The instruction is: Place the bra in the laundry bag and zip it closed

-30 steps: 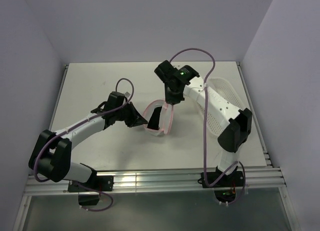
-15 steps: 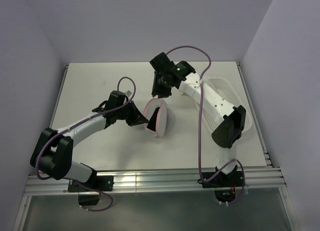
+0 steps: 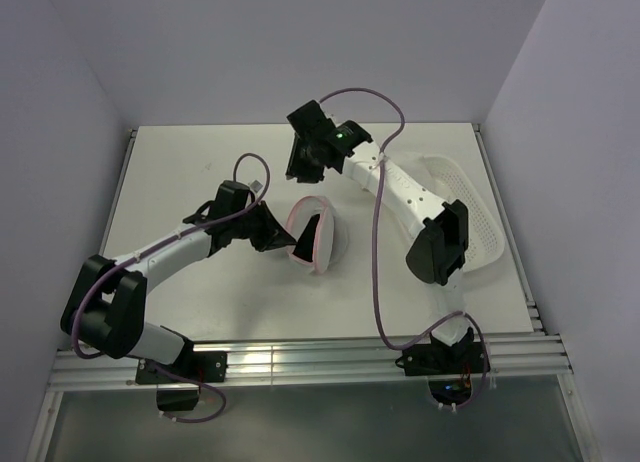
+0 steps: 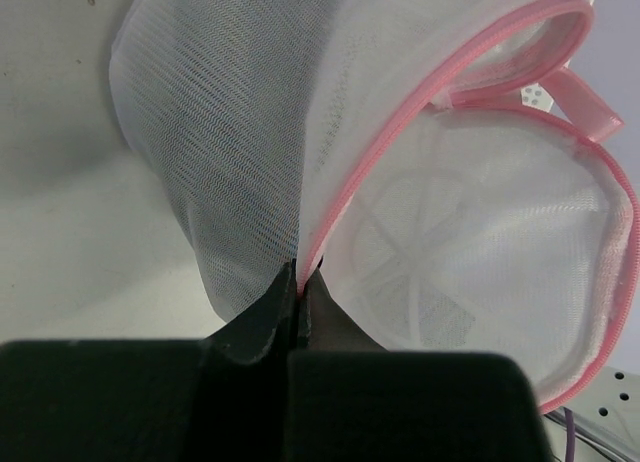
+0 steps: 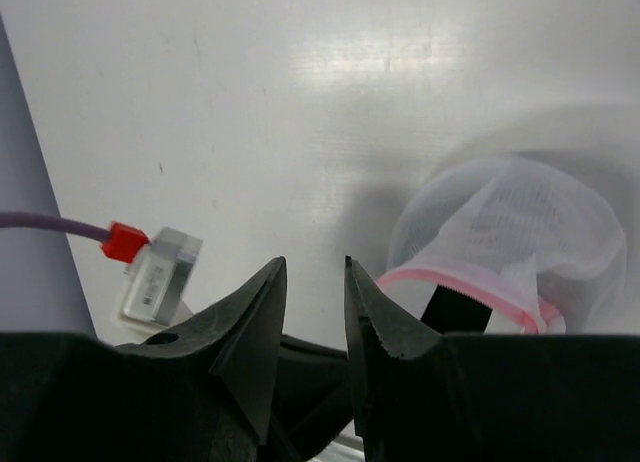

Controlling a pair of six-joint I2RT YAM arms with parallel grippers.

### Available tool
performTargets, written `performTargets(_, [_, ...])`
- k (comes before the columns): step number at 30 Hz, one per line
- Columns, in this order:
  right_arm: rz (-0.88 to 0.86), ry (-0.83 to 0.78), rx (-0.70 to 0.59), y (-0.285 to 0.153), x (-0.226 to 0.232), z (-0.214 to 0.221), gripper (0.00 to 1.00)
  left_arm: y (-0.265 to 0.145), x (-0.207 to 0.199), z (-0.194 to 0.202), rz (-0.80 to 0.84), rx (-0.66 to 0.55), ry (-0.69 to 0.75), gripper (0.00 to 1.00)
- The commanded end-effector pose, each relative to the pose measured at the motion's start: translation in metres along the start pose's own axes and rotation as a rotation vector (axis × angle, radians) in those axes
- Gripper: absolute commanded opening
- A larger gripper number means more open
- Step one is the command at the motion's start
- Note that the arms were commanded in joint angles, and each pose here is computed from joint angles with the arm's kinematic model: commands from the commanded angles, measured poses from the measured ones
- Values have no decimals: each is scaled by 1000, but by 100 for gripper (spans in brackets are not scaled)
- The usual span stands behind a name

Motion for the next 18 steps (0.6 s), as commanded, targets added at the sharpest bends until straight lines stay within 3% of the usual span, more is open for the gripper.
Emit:
performTargets(1, [-26,-11,-194,-36,14,-51,38,1,-7,-9,46,1,5,0])
performTargets(6, [90,-21,-300,-87,-33,-54,37,1,-3,-12,44,-2,-2,0])
performTargets(11, [8,-11,-352,-126,-71,-20,39,1,-2,-14,38,-3,-3,0])
performTargets(18, [-140,-55,-266,-100,-103,45,40,0,-4,-16,35,1,-2,0])
Point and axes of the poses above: each gripper's point midway between its finger pads, its own y axis out along the fingers, its own x axis along the line the jaws close on, z = x × y, the point moved 3 cm from there along -y, back along the fingers
